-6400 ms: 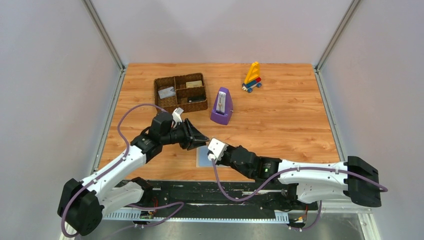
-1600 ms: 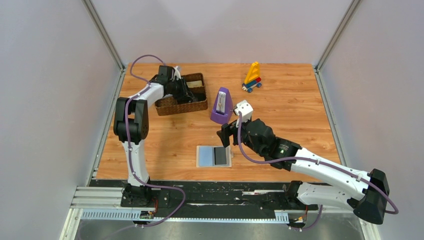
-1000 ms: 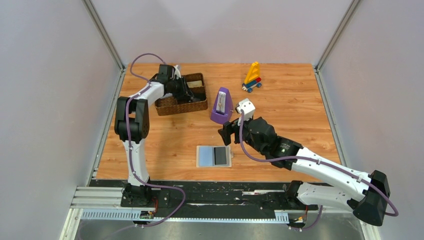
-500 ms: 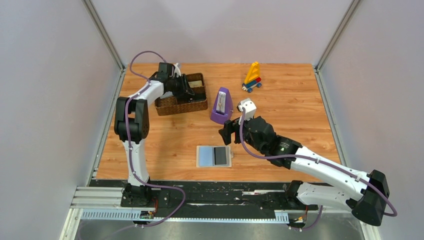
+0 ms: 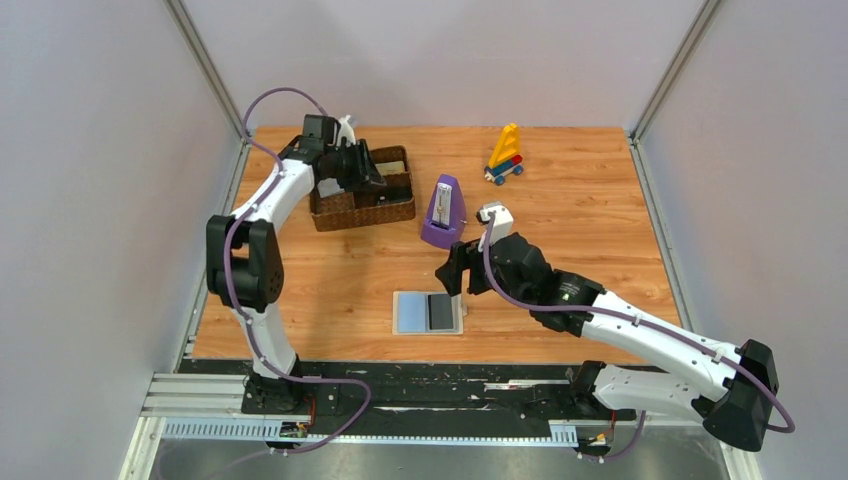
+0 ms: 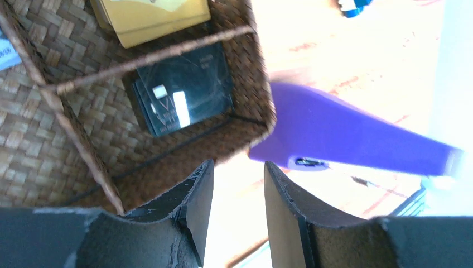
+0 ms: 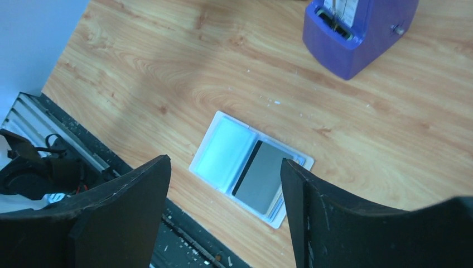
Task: Take the credit cards out of the card holder
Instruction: Place the credit card in the storage box, then remove the credit card from the card holder.
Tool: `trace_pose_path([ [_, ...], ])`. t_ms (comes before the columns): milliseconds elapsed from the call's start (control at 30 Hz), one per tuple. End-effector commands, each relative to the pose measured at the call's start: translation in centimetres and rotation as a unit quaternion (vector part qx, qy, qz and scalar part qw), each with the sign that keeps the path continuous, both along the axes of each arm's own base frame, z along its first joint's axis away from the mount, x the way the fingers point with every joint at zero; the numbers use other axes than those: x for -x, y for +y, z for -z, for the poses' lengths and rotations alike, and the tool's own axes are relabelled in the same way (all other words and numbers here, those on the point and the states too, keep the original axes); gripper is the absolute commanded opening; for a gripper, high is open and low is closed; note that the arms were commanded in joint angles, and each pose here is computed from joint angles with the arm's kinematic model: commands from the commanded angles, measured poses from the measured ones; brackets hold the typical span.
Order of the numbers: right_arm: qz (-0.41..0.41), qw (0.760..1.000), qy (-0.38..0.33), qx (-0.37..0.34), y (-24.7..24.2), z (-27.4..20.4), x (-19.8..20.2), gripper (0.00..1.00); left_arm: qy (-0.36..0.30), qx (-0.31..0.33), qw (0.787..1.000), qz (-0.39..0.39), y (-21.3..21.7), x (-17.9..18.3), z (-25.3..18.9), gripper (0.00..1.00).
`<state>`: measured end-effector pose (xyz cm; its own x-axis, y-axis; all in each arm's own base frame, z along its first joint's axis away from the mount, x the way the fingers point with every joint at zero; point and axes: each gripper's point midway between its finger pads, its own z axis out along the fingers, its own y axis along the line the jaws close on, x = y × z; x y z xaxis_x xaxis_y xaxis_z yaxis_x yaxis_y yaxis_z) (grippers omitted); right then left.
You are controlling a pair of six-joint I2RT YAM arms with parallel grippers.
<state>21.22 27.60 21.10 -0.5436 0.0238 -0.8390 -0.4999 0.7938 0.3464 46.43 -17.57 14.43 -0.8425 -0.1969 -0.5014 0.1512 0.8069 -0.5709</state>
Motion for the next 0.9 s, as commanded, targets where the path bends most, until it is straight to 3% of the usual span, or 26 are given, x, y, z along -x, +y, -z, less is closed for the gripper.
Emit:
trace_pose_path([
  [0,0.012,0.997,0.058,-0.044,0.6,-0.2,1.0,0.72,-0.017,-0.005,1.0,0.025,-0.4,4.0,-3.3,0.47],
  [100,0.017,0.995,0.089,-0.05,0.7,1.2,1.6,0.68,-0.017,0.014,0.999,0.032,-1.5,6.9,-4.2,0.47],
  [500,0.038,0.986,0.163,-0.02,1.1,7.3,2.1,0.55,0.046,0.057,0.99,0.12,-7.6,20.3,1.7,0.47],
  [633,0.046,0.983,0.178,-0.008,0.8,8.9,2.0,0.52,0.049,0.079,0.987,0.131,-8.8,22.7,2.6,0.47],
  [867,0.055,0.979,0.197,-0.021,0.9,10.7,0.9,0.4,0.062,0.1,0.985,0.124,-9.5,23.9,4.4,0.46],
])
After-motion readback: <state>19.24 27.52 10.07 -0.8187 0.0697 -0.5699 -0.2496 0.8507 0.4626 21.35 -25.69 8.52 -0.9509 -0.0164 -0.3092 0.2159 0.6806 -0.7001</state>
